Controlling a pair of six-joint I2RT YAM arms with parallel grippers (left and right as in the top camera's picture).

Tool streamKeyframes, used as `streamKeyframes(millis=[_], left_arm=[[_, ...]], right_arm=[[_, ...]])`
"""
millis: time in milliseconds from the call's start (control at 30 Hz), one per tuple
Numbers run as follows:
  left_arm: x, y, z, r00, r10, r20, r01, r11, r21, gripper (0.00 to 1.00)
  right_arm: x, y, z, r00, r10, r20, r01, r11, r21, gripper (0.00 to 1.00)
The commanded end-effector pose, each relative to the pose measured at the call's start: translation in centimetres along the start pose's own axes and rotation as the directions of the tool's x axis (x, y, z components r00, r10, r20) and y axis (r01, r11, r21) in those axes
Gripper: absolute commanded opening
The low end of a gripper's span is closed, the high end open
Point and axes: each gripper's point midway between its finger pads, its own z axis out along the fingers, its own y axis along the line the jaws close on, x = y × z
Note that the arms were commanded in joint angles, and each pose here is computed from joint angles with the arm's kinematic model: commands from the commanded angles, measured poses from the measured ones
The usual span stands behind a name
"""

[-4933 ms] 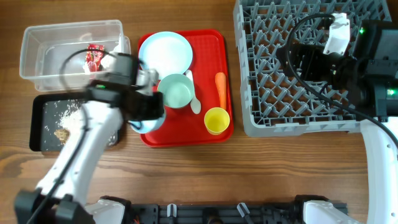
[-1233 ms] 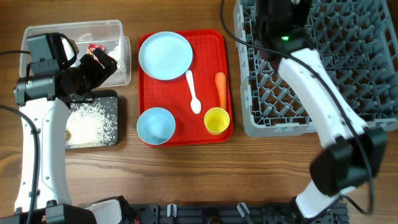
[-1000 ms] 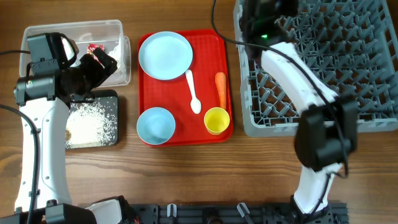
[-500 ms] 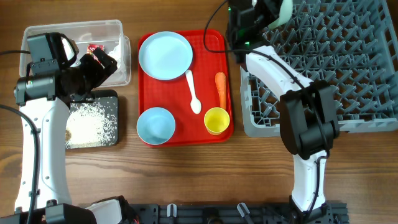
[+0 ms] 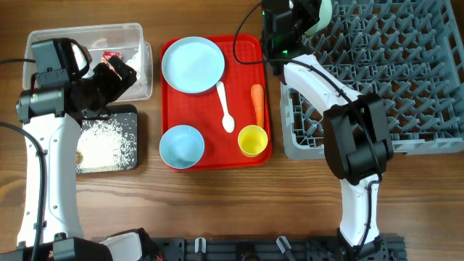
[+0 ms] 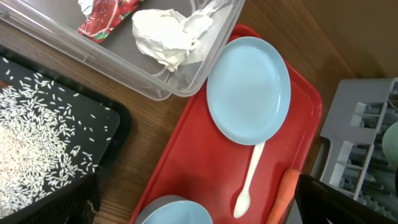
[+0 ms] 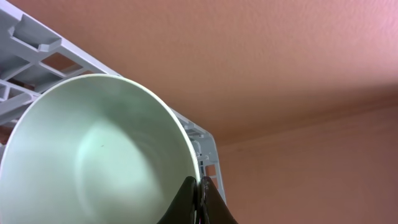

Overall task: Sort waste into correct bins and load items into the dishwasher rack
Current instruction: 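Lift the green bowl with the right gripper and carry it into the dish rack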

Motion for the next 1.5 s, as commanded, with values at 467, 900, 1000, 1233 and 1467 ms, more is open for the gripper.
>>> streamKeyframes(millis=[467, 900, 1000, 1233, 1467], left_arm=[[-0.1, -0.1, 0.1, 1.000, -0.008, -0.005, 0.008, 1.000, 0.009, 1.00], [-0.1, -0.1, 0.1, 1.000, -0.008, -0.005, 0.008, 1.000, 0.009, 1.00], [-0.1, -0.1, 0.1, 1.000, -0.008, -0.005, 0.008, 1.000, 0.009, 1.00], [-0.1, -0.1, 0.1, 1.000, -0.008, -0.005, 0.008, 1.000, 0.009, 1.00], [-0.1, -0.1, 0.1, 1.000, -0.008, -0.005, 0.008, 1.000, 0.009, 1.00]], right_arm=[[-0.8, 1.8, 1.4, 0.994, -0.071, 0.086, 0.076, 0.995, -0.063, 0.04], [0.9, 3.9, 3.3, 0.994, -0.096, 0.058, 0.101, 0.992, -0.078, 0.04], [0.9, 4.0, 3.3, 0.994, -0.093, 0.060, 0.098, 0.992, -0.076, 0.04], [0.0, 2.3, 3.5, 0.997, -0.010, 0.078, 0.012, 1.000, -0.020, 0.04], [0.1, 1.8, 3.5, 0.996, -0.049, 0.072, 0.049, 0.999, 0.002, 0.04]])
